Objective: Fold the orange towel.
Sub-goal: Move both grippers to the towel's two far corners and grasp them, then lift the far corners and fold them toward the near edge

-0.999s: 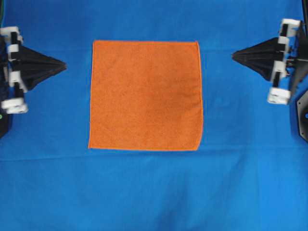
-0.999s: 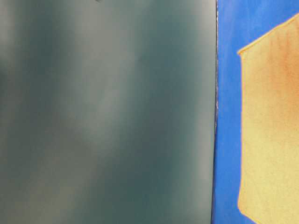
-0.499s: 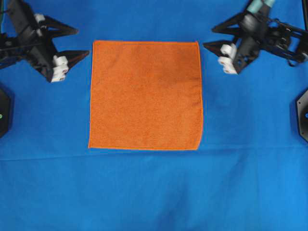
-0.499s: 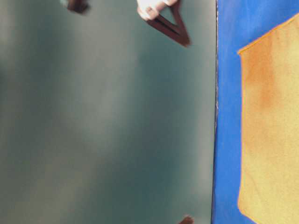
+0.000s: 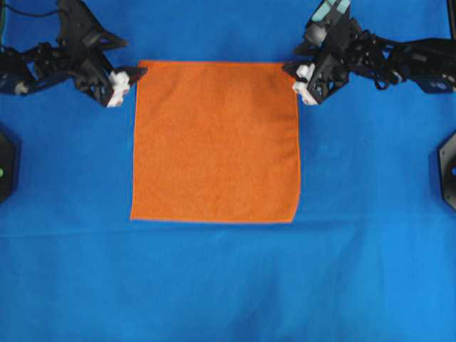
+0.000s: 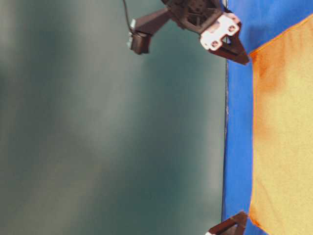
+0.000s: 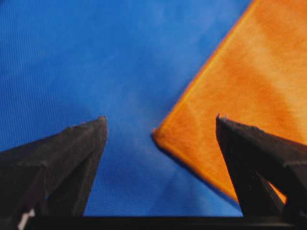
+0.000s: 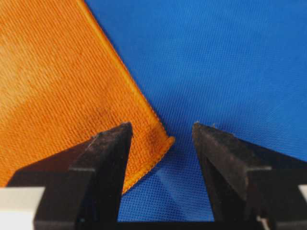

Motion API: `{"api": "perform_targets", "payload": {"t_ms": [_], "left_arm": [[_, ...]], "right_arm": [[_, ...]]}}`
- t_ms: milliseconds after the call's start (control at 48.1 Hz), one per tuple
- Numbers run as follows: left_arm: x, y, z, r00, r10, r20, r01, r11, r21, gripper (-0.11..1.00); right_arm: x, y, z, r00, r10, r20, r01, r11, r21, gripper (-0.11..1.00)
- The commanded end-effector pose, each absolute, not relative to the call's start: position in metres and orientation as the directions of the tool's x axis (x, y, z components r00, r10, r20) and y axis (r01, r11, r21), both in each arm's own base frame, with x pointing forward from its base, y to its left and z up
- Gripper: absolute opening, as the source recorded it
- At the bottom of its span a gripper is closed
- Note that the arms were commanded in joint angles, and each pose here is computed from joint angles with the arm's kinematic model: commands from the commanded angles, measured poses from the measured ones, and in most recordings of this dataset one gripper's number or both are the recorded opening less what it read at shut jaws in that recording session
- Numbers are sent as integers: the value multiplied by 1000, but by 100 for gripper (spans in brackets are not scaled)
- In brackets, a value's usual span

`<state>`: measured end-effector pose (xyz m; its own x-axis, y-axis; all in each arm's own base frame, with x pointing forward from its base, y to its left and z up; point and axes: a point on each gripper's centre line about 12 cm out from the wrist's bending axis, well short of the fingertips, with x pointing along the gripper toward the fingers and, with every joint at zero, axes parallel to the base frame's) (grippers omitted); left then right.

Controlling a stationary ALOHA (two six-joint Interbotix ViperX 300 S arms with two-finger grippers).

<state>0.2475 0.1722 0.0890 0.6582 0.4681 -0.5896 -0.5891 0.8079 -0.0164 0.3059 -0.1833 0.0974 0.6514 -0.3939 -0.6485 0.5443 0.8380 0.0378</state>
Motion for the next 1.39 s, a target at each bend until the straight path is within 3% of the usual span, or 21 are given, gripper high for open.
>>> {"api": "perform_targets", "payload": {"t_ms": [0, 166, 250, 395, 499, 562, 749, 1061, 1373], "left_arm": [[255, 180, 88, 662, 476, -580, -592, 806, -13, 89], [261, 183, 79, 647, 465, -604, -590, 808, -9, 85], [261, 184, 74, 635, 456, -624, -580, 814, 5, 77], [264, 181, 71, 632, 444, -636, -546, 837, 42, 39], [266, 177, 70, 638, 434, -637, -525, 849, 53, 11], [268, 176, 71, 641, 430, -636, -520, 853, 53, 1], [269, 175, 77, 651, 433, -624, -517, 854, 54, 1], [267, 174, 115, 681, 451, -577, -504, 860, 76, 1], [269, 162, 120, 690, 423, -587, -475, 877, 73, 1]], "right_arm": [[310, -190, 99, 660, -407, -632, 550, 835, 36, 57], [310, -190, 93, 651, -403, -643, 551, 833, 36, 53], [310, -190, 94, 652, -404, -641, 550, 834, 35, 41], [310, -189, 93, 653, -401, -643, 545, 838, 31, 2], [311, -189, 94, 655, -399, -641, 540, 841, 29, 1], [311, -189, 94, 656, -398, -641, 539, 842, 29, 1], [313, -190, 96, 660, -401, -636, 541, 840, 31, 1], [312, -189, 128, 702, -427, -571, 539, 842, 33, 1], [312, -188, 130, 705, -426, -567, 537, 843, 34, 1]]}}
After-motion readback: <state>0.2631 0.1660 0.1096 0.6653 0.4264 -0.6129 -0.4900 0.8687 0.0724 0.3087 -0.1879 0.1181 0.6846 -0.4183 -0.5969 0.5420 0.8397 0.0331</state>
